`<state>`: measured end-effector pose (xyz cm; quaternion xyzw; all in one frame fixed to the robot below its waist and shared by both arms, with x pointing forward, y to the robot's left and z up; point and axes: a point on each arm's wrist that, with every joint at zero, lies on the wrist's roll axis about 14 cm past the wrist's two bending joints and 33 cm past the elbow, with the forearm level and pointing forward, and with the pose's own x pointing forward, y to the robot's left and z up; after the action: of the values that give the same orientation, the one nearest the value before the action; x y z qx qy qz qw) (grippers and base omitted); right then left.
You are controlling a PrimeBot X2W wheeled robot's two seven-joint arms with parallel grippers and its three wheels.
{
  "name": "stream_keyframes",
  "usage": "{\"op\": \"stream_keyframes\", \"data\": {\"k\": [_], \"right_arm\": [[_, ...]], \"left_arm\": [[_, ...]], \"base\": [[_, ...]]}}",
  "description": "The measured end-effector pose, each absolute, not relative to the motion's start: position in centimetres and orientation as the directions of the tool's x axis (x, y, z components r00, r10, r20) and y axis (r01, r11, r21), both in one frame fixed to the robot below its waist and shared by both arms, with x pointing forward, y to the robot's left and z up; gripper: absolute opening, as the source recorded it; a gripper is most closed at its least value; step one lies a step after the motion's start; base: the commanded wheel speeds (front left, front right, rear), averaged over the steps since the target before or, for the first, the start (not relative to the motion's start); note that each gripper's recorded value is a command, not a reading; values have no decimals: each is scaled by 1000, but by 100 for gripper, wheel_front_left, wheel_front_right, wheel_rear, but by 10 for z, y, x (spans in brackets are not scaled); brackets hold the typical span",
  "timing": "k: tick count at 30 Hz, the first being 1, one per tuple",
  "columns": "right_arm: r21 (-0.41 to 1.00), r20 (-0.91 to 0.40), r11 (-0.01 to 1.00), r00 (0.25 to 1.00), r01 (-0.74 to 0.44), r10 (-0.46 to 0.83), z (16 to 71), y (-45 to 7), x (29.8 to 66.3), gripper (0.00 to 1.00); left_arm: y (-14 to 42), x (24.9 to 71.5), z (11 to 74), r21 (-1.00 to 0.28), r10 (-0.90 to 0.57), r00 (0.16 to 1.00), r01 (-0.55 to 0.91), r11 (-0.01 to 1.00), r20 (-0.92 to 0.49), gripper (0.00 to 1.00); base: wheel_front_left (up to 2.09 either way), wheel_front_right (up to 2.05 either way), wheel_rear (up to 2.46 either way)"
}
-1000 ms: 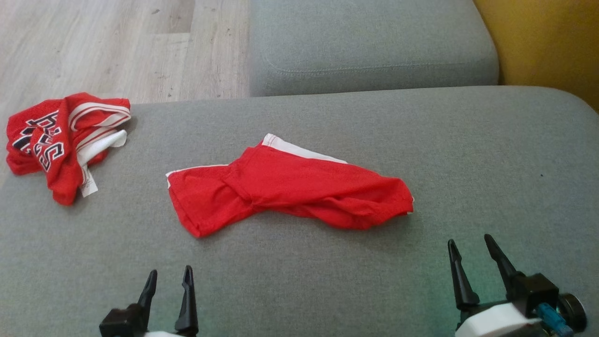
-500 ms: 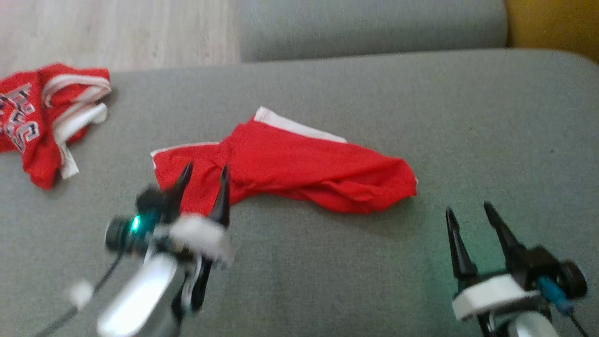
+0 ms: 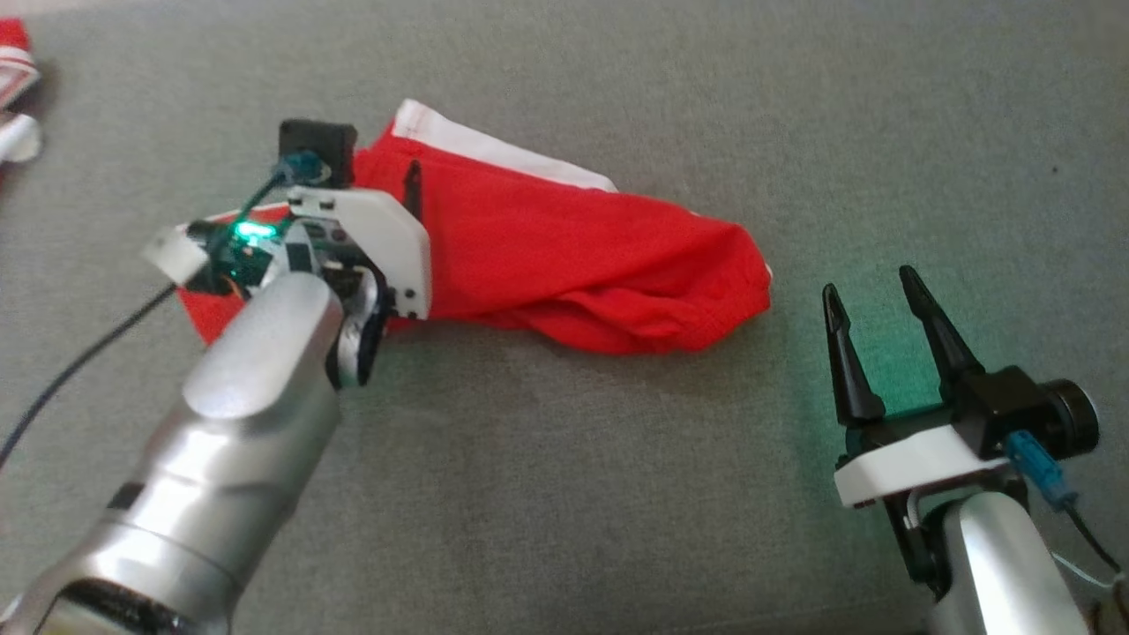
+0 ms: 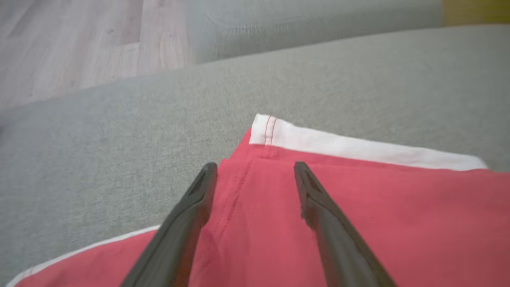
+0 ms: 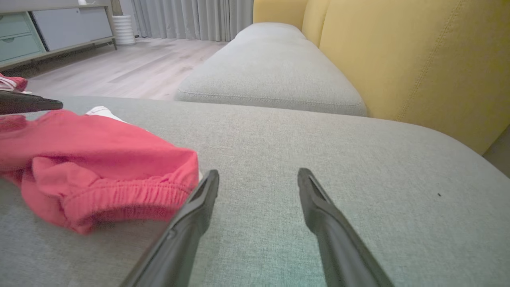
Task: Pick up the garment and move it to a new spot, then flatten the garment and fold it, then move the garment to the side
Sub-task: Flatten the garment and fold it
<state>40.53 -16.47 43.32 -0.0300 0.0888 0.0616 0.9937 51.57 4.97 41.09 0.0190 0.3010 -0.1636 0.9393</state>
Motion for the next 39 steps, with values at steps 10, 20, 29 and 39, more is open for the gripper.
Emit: {"op": "stream_keyframes", "data": {"k": [10,20,29,39], "right_arm": [[-51,-243,993,966,-105,90,408,-175,404,100],[-47,-229,992,968,-117,103,413,-170,404,100],[-48,-181,990,976,-133,122,431,-163,398,100],[-52,-170,990,978,-131,120,443,-163,361,100]], "left_arm": [[49,534,371,-78,-283,662,322,944,-694,100],[39,523,378,-94,-326,658,362,927,-678,0],[27,508,436,-131,-411,781,398,908,-470,0],[51,418,461,-245,-414,841,344,906,-349,0]], "base": [[0,0,0],[0,0,0],[0,0,0],[0,0,0]]}}
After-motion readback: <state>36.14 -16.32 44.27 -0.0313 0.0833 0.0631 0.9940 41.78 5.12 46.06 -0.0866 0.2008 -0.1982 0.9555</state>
